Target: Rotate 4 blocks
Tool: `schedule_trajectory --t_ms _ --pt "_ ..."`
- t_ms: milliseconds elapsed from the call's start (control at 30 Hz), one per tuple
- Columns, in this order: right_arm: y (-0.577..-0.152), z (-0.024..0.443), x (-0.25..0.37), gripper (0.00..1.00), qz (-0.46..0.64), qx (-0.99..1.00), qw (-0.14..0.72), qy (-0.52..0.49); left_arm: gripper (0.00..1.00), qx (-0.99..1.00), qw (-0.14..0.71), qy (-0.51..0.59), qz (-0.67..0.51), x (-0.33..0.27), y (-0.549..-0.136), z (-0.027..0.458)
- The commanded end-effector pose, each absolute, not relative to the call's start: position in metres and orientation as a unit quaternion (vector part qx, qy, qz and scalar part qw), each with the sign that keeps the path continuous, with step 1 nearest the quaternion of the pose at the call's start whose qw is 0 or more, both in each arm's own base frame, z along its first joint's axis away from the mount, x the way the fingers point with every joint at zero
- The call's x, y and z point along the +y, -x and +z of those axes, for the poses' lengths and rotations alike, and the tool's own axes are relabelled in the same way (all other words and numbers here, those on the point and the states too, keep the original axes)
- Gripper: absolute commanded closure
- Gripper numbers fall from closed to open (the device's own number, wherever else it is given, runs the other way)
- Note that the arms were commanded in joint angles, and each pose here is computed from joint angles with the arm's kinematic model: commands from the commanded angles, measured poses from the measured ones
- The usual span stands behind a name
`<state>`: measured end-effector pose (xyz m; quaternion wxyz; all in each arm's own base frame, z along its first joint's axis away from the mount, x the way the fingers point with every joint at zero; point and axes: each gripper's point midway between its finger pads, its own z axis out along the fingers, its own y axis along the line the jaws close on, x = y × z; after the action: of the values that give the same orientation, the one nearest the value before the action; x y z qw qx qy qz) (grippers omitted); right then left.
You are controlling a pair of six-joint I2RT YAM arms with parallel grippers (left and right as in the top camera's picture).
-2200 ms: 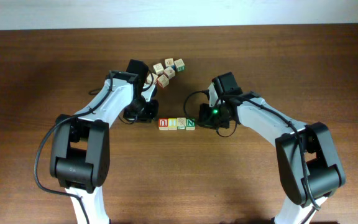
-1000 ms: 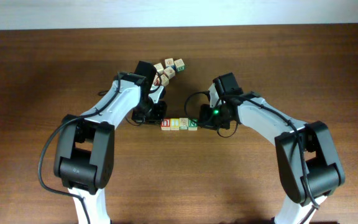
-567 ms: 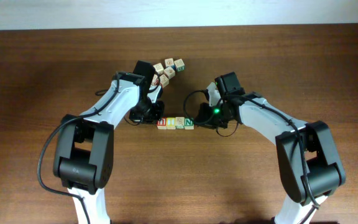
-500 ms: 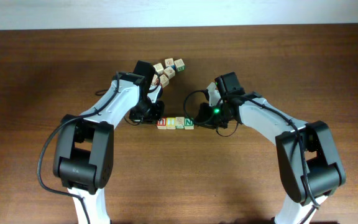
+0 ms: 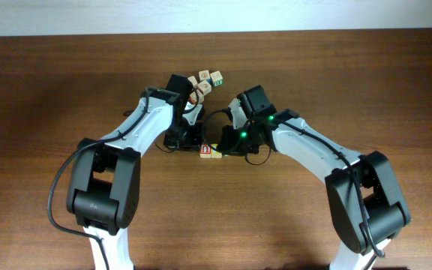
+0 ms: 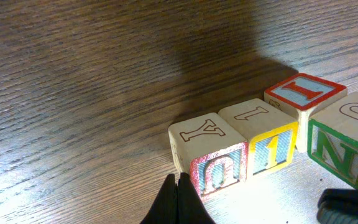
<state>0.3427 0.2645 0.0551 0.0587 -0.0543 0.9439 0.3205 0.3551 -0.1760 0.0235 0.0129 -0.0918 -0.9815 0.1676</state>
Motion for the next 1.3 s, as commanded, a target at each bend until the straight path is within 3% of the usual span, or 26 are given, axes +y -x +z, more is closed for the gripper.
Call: schedule_trajectory --t_ms 0,633,767,833,1000,1267 --pt "-0.362 0.072 0.255 0.96 0.316 0.944 0.083 0.041 1.00 -0.981 0.026 0.086 0.174 -0.176 -0.351 0.017" --pt "-0.361 0.043 0.152 0.96 0.176 0.982 0.045 -0.046 1.00 -0.981 0.026 0.086 0.174 -0.176 -0.351 0.017" --pt "-0.369 0.079 0.169 0.94 0.225 0.972 0.068 -0.011 1.00 -0.981 0.026 0.086 0.174 -0.176 -0.350 0.017" --pt "-0.376 0.097 0.152 0.87 0.175 0.980 0.094 -0.018 1.00 -0.981 0.026 0.086 0.174 -0.176 -0.350 0.017" --pt "-0.381 0.078 0.123 0.96 0.087 0.991 0.099 -0.030 1.00 -0.981 0.027 0.085 0.173 -0.176 -0.350 0.017" --pt "-0.371 0.055 0.151 0.96 0.092 0.993 0.073 0.022 1.00 -0.981 0.027 0.085 0.173 -0.176 -0.350 0.017"
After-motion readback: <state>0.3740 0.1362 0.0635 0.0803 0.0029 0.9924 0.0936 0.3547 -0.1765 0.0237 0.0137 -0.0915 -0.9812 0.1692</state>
